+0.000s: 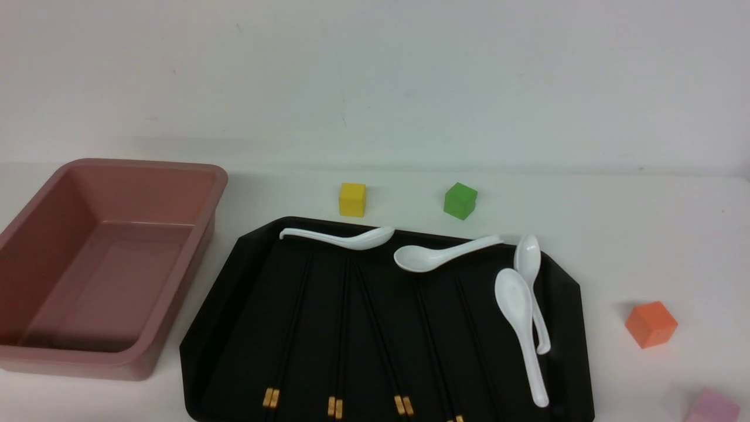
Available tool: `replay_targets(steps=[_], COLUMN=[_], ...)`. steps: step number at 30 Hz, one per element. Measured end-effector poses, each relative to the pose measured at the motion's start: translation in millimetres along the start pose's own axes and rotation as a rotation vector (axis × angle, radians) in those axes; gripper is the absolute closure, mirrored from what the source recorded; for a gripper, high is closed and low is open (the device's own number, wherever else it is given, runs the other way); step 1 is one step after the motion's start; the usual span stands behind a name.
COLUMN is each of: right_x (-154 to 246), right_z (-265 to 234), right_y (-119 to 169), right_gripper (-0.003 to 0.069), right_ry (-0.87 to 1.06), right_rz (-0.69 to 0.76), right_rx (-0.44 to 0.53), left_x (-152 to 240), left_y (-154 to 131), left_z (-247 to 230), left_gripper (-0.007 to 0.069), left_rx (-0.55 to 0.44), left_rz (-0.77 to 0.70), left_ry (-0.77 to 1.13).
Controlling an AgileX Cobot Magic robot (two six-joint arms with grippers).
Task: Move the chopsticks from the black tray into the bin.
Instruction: Use the left arm to grab a pair of chopsticks
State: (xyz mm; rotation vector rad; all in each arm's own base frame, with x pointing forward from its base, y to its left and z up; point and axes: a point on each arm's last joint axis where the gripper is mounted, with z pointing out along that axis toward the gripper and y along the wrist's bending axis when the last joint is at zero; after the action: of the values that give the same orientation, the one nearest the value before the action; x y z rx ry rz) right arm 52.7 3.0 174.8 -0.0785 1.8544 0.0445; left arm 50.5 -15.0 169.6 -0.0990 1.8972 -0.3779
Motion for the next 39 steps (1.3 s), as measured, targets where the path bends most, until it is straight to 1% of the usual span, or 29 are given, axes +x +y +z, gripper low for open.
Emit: replay_targets(steps=[34,36,37,39], right_x=[0.0,0.0,0.0,0.0], right_z=[0.0,0.0,0.0,0.0], right_y=[0.0,0.0,0.0,0.0], right_gripper=[0.0417,0.0417,0.0417,0.0417], right_ry=[0.0,0.0,0.0,0.0], right_rz=[0.0,0.0,0.001,0.001], right_rx=[0.0,0.0,0.0,0.0], left_x=[-0.1,0.0,-0.1,-0.3], left_y=[-0.2,-1.5,-2.9,-6.8], left_z=[0.0,0.0,0.0,-0.3], left_gripper=[0.0387,0.0387,0.0387,0.0387], left_rx=[0.002,0.016,0.032,0.075], left_rz=[-0.006,-0.045,-0.097,-0.251], left_ry=[-0.001,0.0,0.001,0.006])
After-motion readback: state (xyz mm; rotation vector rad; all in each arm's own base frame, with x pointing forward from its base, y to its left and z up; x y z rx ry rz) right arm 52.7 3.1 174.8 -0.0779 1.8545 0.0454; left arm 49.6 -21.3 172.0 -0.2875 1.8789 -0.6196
